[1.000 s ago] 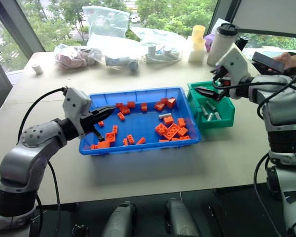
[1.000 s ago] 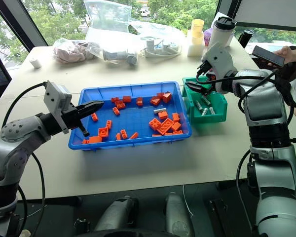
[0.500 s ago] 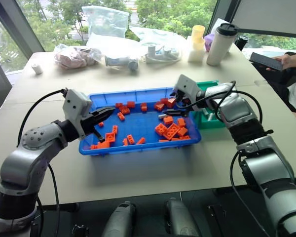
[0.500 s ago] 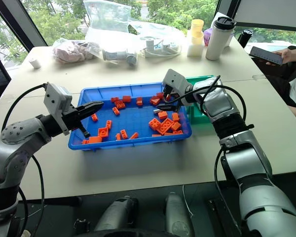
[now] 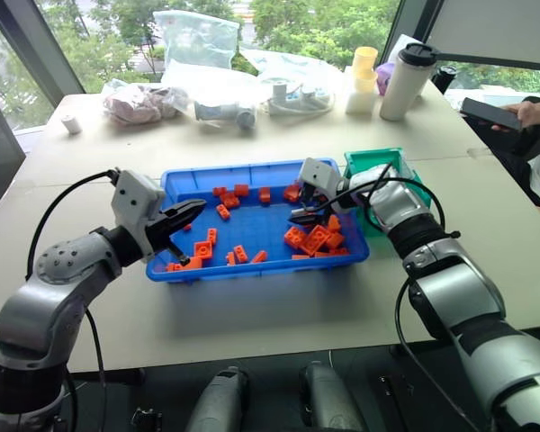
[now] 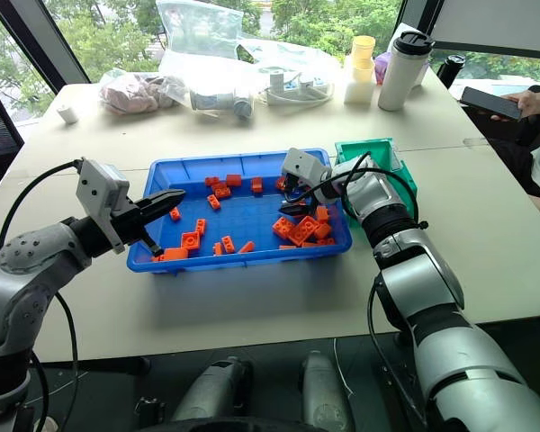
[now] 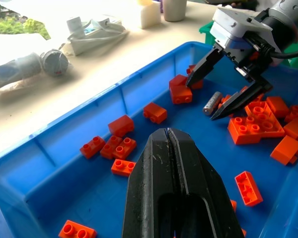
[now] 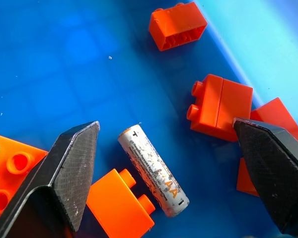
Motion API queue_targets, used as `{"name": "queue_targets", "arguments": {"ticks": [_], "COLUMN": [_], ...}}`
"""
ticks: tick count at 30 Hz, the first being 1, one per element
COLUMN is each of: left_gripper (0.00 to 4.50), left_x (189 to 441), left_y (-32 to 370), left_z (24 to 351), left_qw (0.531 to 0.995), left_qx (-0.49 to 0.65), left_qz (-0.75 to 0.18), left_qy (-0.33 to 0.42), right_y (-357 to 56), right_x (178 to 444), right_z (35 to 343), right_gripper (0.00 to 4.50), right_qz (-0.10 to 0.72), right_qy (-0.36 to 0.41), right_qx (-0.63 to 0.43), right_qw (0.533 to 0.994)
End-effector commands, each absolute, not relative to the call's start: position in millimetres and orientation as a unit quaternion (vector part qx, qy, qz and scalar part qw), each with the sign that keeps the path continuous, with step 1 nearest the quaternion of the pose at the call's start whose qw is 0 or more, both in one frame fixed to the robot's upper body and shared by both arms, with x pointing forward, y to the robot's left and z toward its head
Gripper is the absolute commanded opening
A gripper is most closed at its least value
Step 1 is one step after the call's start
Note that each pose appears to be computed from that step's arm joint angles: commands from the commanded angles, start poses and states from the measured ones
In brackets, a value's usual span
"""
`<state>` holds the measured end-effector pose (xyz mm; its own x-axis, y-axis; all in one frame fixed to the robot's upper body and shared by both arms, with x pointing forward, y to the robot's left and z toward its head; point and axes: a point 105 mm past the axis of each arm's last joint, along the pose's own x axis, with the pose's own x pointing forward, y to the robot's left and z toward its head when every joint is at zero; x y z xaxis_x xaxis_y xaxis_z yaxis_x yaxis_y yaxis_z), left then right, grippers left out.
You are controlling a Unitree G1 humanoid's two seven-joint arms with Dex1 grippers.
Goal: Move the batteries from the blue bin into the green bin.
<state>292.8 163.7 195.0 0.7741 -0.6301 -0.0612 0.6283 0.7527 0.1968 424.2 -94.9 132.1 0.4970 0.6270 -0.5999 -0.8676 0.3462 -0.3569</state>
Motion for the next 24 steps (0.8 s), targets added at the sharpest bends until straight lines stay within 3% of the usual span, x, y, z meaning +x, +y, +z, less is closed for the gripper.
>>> {"name": "queue_targets", "arguments": {"ticks": [1,11,23,24], "left_gripper": [0.00,0.00,0.00,0.00], "left_x": [290.2,294.7,296.8,296.7], "left_y": [162.6,162.1,156.8,156.4], "left_z": [207.4,208.1,207.6,207.4], "left_qw": [0.936,0.935,0.934,0.935], "left_qx": [0.113,0.113,0.111,0.111], "left_qz": [-0.332,-0.334,-0.336,-0.336], "left_qy": [-0.030,-0.033,-0.041,-0.042], "right_y": [-100.7,-110.4,-117.9,-117.5], "right_x": [425.3,409.6,418.3,419.4], "right_z": [139.3,130.9,130.2,130.9], "right_gripper": [4.41,4.41,4.41,4.18], "right_qz": [0.465,0.490,0.467,0.466], "right_qy": [0.184,0.210,0.253,0.255], "right_qx": [-0.340,-0.345,-0.389,-0.390], "right_qw": [0.797,0.772,0.753,0.752]}}
